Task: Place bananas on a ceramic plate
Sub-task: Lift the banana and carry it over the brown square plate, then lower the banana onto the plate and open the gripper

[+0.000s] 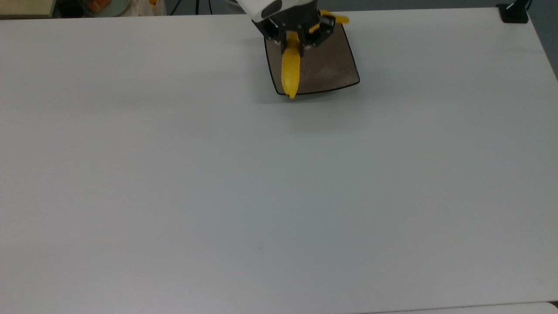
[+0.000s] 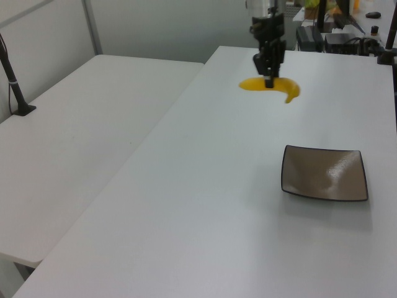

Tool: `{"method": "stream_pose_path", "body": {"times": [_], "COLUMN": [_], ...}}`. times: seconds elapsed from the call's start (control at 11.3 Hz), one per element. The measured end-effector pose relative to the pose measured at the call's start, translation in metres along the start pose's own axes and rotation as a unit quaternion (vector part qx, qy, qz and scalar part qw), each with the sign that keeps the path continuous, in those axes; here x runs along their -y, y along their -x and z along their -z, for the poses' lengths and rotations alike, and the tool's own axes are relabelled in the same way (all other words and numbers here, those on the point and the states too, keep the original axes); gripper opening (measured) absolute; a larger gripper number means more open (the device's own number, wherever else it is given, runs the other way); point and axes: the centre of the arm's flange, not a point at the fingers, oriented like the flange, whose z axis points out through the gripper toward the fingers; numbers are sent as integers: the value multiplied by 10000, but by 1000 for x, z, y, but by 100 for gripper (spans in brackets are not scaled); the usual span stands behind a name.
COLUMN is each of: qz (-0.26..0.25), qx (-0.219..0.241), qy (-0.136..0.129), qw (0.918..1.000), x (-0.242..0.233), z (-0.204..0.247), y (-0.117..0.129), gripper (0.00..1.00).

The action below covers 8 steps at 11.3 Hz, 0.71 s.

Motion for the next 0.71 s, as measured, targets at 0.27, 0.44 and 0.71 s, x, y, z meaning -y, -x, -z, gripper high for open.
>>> {"method": "stream_pose_path", "body": {"times": [0.27,0.44,0.71], "qz": [140,173,163], "qx": [361,647,1132], "qy": [29,17,91], "qw": [9992,9978,9934], "x": [-12,-18,-25], "z": [-14,-33,-77], "y": [29,50,69], "gripper": [32,32,32]}}
